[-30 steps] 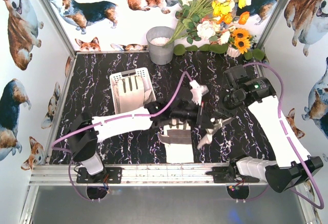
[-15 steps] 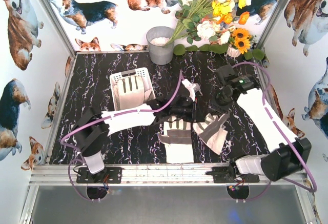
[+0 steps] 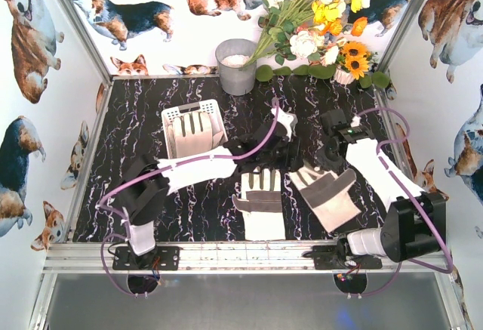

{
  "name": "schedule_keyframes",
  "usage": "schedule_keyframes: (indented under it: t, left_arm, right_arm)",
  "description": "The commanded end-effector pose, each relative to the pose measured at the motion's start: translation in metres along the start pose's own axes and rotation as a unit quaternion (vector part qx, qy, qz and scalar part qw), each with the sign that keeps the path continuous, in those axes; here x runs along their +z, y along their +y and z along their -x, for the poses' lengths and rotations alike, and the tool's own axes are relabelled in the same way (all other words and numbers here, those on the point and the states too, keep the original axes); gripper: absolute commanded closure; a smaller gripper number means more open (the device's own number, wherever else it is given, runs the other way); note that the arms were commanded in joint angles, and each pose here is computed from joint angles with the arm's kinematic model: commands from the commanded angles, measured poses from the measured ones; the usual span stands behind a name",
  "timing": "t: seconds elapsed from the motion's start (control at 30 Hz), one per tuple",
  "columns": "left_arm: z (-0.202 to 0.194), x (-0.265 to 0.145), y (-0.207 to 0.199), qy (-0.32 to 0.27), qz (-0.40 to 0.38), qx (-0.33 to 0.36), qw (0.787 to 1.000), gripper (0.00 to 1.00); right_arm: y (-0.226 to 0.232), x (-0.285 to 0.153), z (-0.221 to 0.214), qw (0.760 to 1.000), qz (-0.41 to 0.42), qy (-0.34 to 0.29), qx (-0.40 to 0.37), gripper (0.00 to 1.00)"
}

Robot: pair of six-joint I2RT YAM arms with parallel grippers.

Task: Put the gloves into the storage basket
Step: Place the glove at the center of the board, then adjust the glove at the center of the board.

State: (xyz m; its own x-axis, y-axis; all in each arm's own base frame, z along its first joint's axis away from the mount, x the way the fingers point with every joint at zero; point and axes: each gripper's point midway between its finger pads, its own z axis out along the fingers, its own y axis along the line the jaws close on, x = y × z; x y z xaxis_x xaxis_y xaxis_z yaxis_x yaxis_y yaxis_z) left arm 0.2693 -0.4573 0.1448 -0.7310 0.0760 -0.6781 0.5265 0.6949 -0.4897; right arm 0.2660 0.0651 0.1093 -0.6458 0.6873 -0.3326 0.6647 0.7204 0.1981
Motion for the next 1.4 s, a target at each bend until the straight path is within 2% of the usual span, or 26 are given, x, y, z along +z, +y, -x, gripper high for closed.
schedule_keyframes:
  t: [0.0, 0.13, 0.17, 0.23, 0.27, 0.43, 0.6, 0.77, 0.9, 1.13, 1.37]
  left_arm:
    - [0.033, -0.036, -0.007, -0.071, 0.000, -0.009, 0.997, 0.39]
    - [0.021, -0.067, 0.001, -0.079, 0.003, -0.041, 0.996, 0.31]
    - [0.018, -0.074, 0.005, -0.080, 0.007, -0.048, 0.996, 0.30]
    - [0.009, -0.086, 0.014, -0.076, 0.020, -0.055, 0.995, 0.27]
    - [0.006, -0.092, 0.019, -0.075, 0.030, -0.058, 0.995, 0.26]
    - [-0.003, -0.127, 0.041, -0.080, 0.076, -0.062, 0.992, 0.21]
    - [0.001, -0.161, 0.070, -0.104, 0.133, -0.068, 0.983, 0.12]
    - [-0.002, -0.182, 0.098, -0.124, 0.162, -0.102, 0.974, 0.08]
    - [-0.005, -0.189, 0.106, -0.127, 0.164, -0.110, 0.972, 0.07]
    - [-0.015, -0.191, 0.116, -0.118, 0.168, -0.116, 0.972, 0.07]
    - [-0.015, -0.189, 0.118, -0.122, 0.167, -0.120, 0.971, 0.06]
  right_arm:
    - [0.010, 0.003, 0.041, 0.993, 0.017, -0.089, 0.070, 1.00]
    - [0.013, 0.010, 0.053, 0.994, 0.011, -0.102, 0.049, 1.00]
    - [0.017, 0.011, 0.056, 0.994, 0.017, -0.101, 0.036, 0.97]
    - [0.022, 0.011, 0.060, 0.995, 0.022, -0.097, 0.008, 0.68]
    - [0.023, 0.010, 0.062, 0.995, 0.019, -0.096, -0.005, 0.57]
    - [0.020, 0.000, 0.071, 0.992, -0.003, -0.093, -0.090, 0.39]
    - [0.009, -0.011, 0.060, 0.989, -0.005, -0.068, -0.134, 0.40]
    - [-0.013, 0.018, 0.025, 0.993, -0.008, -0.022, -0.116, 0.42]
    - [-0.024, 0.036, 0.011, 0.993, -0.019, 0.009, -0.114, 0.44]
    - [-0.020, 0.055, -0.003, 0.981, 0.006, 0.052, -0.186, 0.45]
    - [-0.016, 0.070, -0.013, 0.982, 0.018, 0.071, -0.176, 0.46]
